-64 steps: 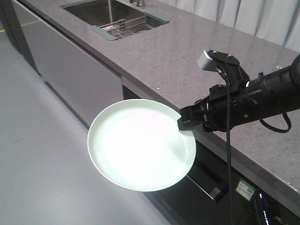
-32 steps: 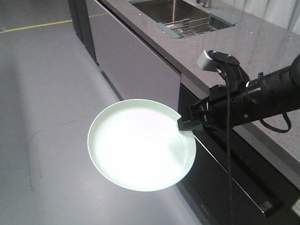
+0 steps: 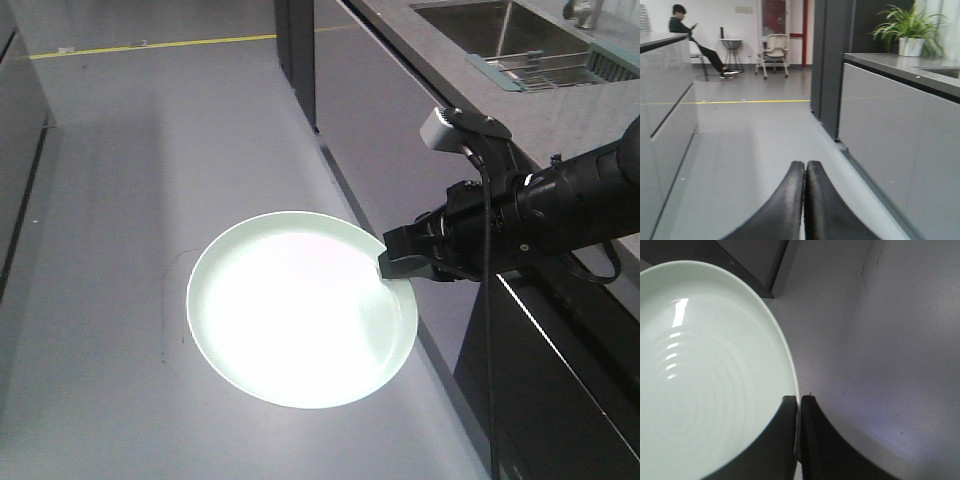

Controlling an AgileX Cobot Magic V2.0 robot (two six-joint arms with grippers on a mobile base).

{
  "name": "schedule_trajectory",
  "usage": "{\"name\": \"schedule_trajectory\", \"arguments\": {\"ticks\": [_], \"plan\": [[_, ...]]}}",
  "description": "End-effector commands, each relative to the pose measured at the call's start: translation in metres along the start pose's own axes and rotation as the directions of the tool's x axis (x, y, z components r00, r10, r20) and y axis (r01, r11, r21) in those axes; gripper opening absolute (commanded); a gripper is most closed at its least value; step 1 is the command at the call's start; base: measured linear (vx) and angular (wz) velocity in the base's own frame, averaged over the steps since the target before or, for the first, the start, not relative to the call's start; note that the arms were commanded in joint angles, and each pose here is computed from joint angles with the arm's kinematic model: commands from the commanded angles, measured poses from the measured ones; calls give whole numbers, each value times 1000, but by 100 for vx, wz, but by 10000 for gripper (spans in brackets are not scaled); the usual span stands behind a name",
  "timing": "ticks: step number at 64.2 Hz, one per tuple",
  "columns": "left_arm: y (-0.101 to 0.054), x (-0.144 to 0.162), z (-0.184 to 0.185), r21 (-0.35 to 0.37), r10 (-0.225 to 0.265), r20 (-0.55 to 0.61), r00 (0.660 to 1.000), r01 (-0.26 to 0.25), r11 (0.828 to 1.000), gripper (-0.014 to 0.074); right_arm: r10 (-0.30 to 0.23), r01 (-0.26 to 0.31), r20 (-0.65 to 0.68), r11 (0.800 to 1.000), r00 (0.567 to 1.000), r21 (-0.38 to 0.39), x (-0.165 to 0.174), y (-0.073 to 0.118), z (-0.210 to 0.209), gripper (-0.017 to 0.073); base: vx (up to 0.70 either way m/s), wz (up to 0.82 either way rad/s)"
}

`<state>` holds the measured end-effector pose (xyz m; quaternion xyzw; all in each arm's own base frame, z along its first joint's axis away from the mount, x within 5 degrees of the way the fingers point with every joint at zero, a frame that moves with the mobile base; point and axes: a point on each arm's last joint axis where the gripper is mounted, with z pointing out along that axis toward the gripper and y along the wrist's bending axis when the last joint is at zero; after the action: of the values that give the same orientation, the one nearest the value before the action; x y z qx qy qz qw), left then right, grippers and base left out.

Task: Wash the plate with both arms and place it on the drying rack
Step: 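Drive the base away from the counter holding the plate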

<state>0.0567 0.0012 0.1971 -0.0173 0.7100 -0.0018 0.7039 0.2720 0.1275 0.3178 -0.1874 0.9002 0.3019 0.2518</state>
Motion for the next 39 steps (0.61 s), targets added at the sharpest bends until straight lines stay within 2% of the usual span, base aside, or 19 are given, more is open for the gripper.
{"name": "schedule_trajectory", "arguments": {"ticks": [1,20,39], "plan": [[0,-17,-3,2,-7,116,993,6,1000,-7,-10,12,89,1000,996,-20,-9,10,-16,-8,-2,41],[0,-17,-3,2,-7,116,993,6,1000,-7,-10,12,89,1000,996,-20,-9,10,-16,-8,-2,35],[0,-17,-3,2,-7,116,993,6,1000,-7,-10,12,87,1000,996,-21,-9,10,-16,-8,2,15]]}}
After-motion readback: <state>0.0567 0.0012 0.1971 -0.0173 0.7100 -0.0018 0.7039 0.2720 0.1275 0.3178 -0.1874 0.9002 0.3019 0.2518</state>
